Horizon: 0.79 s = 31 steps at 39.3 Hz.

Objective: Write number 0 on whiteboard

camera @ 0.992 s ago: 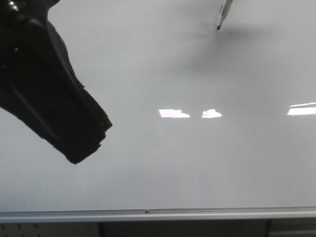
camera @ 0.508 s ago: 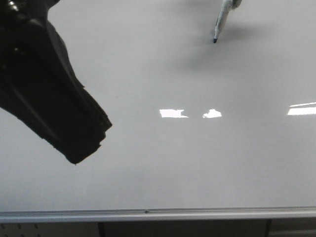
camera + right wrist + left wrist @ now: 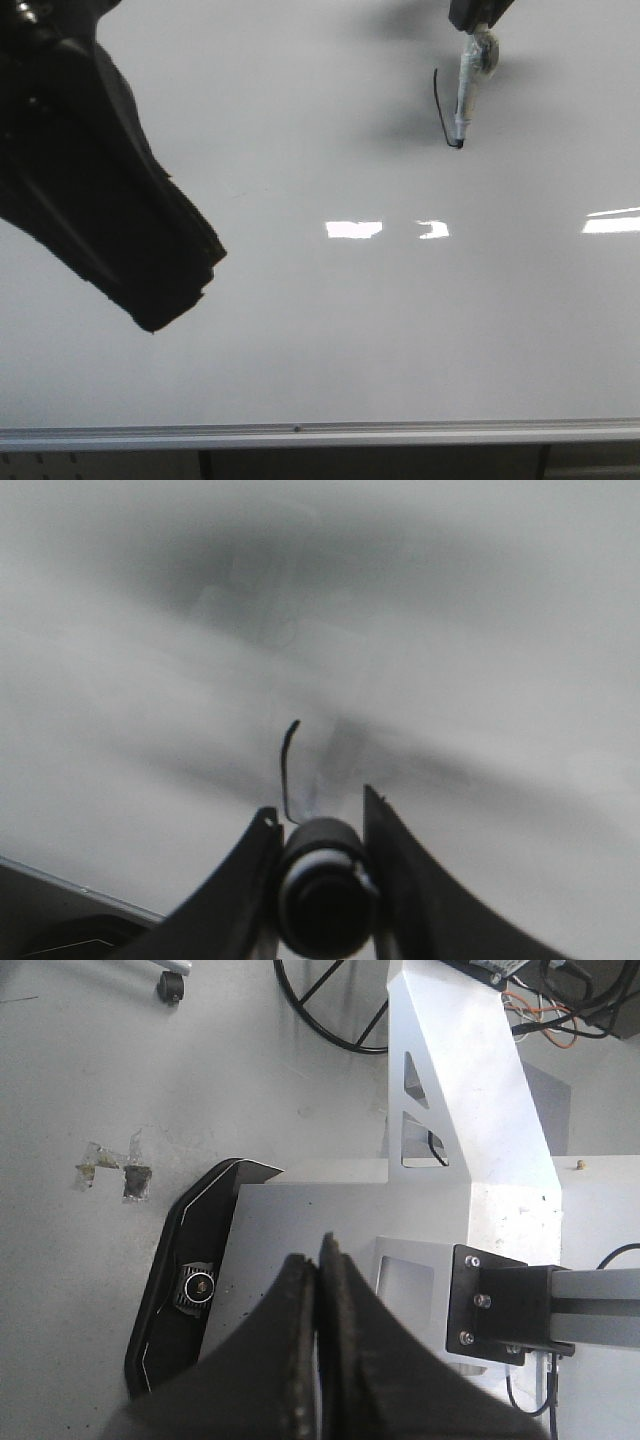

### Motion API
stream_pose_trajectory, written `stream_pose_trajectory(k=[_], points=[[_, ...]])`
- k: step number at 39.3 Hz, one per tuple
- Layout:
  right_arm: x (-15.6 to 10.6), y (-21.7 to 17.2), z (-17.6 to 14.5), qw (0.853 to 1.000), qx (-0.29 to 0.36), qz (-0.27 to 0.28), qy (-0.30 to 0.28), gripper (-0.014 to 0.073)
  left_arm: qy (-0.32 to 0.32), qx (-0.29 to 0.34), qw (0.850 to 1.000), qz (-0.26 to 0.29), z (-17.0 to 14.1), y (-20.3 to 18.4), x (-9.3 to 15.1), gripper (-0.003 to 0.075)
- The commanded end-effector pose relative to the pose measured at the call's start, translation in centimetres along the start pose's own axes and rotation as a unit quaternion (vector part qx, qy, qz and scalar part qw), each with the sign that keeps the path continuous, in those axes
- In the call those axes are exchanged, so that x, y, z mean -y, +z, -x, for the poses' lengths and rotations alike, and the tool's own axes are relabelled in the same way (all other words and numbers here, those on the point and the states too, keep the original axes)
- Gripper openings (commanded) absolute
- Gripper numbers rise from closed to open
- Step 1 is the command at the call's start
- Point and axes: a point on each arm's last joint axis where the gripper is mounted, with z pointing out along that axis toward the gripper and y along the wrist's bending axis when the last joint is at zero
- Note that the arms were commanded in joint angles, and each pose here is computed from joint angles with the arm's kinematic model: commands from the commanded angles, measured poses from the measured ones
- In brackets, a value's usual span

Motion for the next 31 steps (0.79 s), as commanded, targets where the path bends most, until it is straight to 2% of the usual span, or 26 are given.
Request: stream_pose_trajectory(k=[1,21,31], points=[[1.0,-3.5,1.2,0.997,0.070,-0.035,-0.013,-0.0067,0.012,0.035,0.999,-0.011,1.1,-1.0,1.2,-0.0020],[1.6,-5.2,2.2,0.989,0.128,-0.069,-0.023,-0.0067,0.012,0.035,0.999,-0.011,1.1,-1.0,1.2,-0.0020],[1.6,-7.3,3.7,0.980,0.186,-0.068,-0.019,-0.0067,0.012,0.035,0.999,-0.011,1.1,-1.0,1.2,-0.0020]])
